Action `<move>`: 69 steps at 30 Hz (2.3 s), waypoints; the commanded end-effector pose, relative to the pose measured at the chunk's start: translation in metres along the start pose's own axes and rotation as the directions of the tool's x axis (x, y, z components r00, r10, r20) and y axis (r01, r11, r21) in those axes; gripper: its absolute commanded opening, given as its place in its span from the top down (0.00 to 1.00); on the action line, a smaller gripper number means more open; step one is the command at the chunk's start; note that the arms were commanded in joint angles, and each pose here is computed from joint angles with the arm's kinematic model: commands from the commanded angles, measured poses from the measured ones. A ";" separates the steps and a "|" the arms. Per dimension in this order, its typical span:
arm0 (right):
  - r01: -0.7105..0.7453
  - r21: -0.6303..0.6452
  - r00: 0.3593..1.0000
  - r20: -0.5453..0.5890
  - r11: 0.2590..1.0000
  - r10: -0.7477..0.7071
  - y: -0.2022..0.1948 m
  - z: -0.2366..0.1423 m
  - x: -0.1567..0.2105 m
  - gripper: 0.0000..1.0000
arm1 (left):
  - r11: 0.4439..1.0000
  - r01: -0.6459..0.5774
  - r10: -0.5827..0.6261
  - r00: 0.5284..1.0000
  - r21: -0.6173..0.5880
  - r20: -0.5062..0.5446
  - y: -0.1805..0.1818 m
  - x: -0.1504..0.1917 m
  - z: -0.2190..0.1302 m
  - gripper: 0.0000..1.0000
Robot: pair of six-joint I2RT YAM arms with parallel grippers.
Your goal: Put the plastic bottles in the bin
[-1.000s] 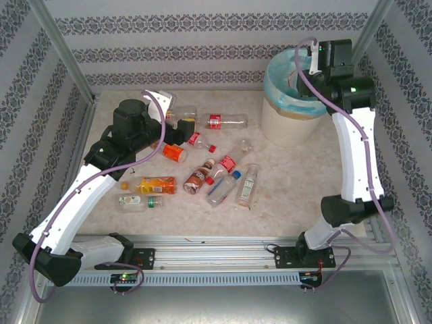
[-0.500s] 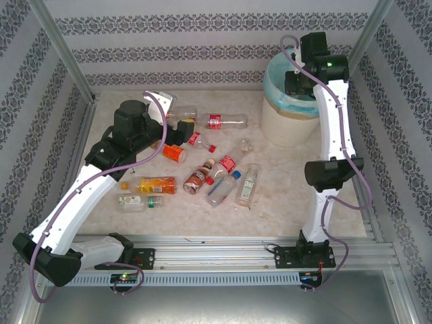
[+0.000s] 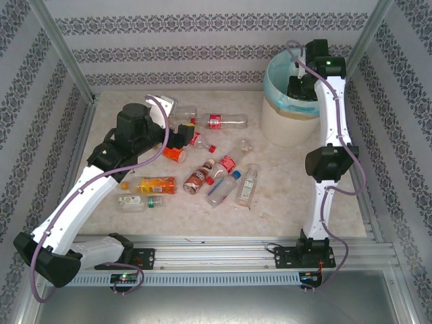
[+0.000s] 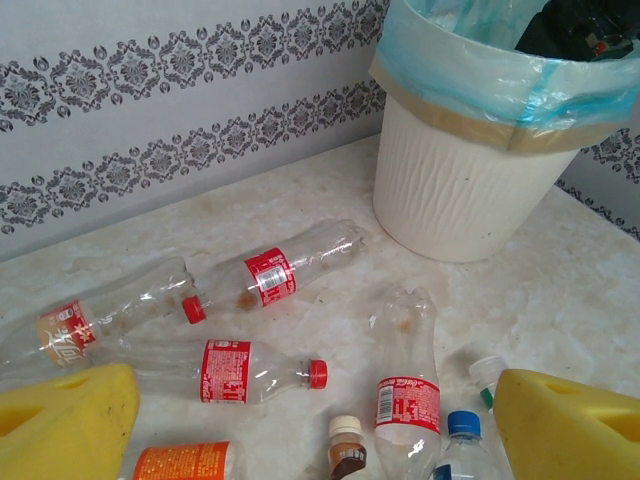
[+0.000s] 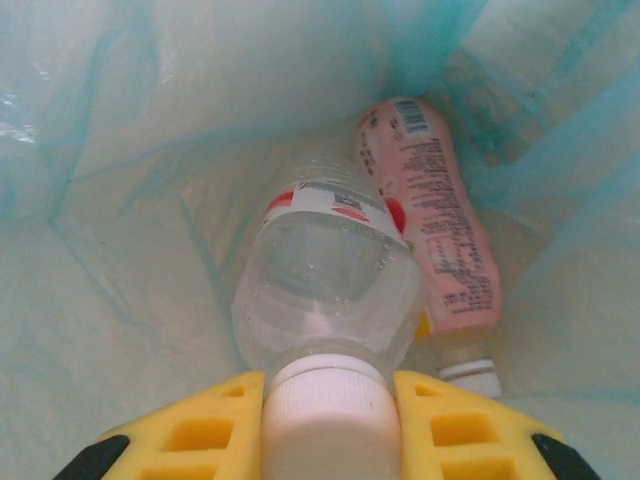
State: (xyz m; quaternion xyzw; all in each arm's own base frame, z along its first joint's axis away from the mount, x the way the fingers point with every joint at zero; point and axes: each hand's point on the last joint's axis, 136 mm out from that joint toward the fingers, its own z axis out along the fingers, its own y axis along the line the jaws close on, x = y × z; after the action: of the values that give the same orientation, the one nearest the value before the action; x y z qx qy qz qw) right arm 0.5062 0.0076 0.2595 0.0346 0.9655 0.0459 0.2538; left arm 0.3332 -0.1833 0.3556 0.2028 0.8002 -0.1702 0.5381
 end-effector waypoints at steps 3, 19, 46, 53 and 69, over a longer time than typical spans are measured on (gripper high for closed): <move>-0.003 -0.015 1.000 -0.007 1.000 0.003 0.000 0.018 -0.004 0.62 | 1.000 -0.005 0.004 0.998 0.007 0.065 -0.005 -0.014 -0.008 0.08; -0.002 -0.150 0.911 0.408 0.989 0.064 0.031 -0.132 -0.061 0.36 | 1.000 -0.016 0.017 0.997 -0.016 0.081 -0.001 -0.018 -0.013 0.07; 0.416 -0.189 0.676 0.719 0.890 -0.163 0.139 -0.204 0.093 0.34 | 0.976 0.040 0.083 0.837 0.212 -0.540 -0.054 0.140 0.100 0.16; 0.415 -0.084 0.615 0.760 0.906 -0.211 0.124 -0.221 0.091 0.32 | 0.982 0.016 0.108 0.772 0.189 -0.626 -0.072 0.157 0.176 0.16; 0.431 0.015 0.588 0.754 0.902 -0.293 0.109 -0.215 0.103 0.27 | 0.977 -0.010 0.162 0.675 0.211 -0.720 -0.093 0.217 0.275 0.24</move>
State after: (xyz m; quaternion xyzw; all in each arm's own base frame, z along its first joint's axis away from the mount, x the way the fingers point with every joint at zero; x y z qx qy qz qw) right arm 0.3159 0.1126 0.4035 -0.1674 0.7643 0.0704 0.6188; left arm 0.4293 -0.3668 0.0654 0.3417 0.9150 -0.1302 0.1706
